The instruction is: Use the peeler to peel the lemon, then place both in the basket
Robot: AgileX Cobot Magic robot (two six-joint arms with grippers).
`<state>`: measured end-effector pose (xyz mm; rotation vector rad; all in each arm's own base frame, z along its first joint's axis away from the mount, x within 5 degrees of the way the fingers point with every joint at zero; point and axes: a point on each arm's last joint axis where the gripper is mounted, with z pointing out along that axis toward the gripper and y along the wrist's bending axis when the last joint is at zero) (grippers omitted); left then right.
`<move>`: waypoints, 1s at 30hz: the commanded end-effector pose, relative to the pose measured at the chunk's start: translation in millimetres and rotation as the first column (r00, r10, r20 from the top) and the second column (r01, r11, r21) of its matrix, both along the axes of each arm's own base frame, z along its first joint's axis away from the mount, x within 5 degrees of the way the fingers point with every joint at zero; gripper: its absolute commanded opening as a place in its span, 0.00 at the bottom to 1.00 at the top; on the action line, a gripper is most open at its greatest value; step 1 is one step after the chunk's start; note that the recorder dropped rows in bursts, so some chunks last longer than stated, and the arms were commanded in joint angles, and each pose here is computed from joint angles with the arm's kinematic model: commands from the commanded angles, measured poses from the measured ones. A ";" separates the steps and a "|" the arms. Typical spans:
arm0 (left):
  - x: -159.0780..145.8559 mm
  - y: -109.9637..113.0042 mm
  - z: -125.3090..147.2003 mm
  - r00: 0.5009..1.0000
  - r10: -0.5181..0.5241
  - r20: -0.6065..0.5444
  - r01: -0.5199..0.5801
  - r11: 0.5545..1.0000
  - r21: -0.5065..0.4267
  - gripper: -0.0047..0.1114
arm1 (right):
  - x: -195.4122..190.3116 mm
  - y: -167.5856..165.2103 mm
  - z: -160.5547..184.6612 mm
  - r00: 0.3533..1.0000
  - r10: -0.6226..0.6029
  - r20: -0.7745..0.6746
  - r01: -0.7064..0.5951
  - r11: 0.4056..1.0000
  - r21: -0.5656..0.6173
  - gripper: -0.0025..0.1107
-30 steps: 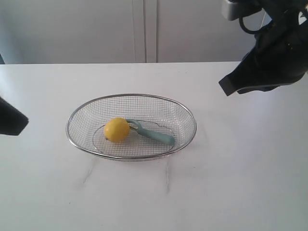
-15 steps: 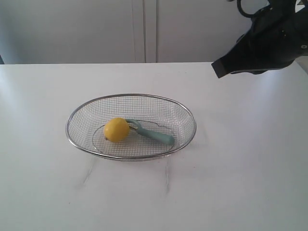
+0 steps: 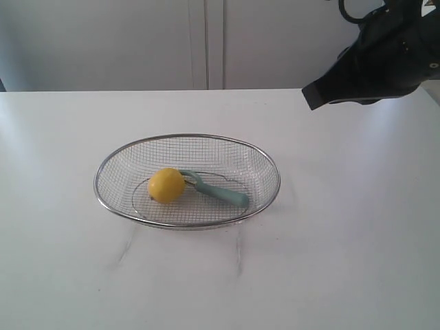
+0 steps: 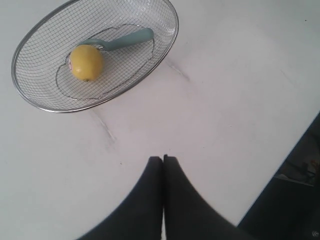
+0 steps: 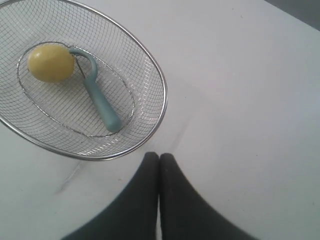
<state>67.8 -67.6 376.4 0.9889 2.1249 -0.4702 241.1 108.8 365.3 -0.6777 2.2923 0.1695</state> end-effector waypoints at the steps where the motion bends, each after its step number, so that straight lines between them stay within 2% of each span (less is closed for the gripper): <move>1: -2.6 0.7 0.1 1.000 0.005 -0.005 -0.005 1.000 -0.016 0.04 | -0.9 -1.1 0.8 1.000 -0.006 0.007 0.006 1.000 0.007 0.02; 8: -14.7 7.9 -4.7 0.999 0.012 0.037 -0.010 0.999 -0.044 0.04 | -0.9 -1.1 0.8 1.000 -0.006 0.007 0.006 1.000 0.007 0.02; 14: -27.3 16.8 -28.7 0.996 0.046 0.080 -0.040 0.996 -0.079 0.04 | -0.9 -1.1 0.8 1.000 -0.006 0.007 0.006 1.000 0.007 0.02; 18: -28.9 25.7 -44.8 0.974 0.136 0.180 -0.118 0.987 -0.105 0.04 | -0.9 -1.1 0.8 1.000 -0.006 0.007 0.006 1.000 0.007 0.02; 23: -26.4 32.5 -68.8 0.923 0.260 0.283 -0.218 0.960 -0.174 0.04 | -0.9 -1.1 0.8 1.000 -0.006 0.007 0.006 1.000 0.007 0.02; 30: -11.7 37.9 -121.7 0.853 0.402 0.334 -0.344 0.913 -0.220 0.04 | -0.9 -1.1 0.8 1.000 -0.006 0.007 0.006 1.000 0.007 0.02</move>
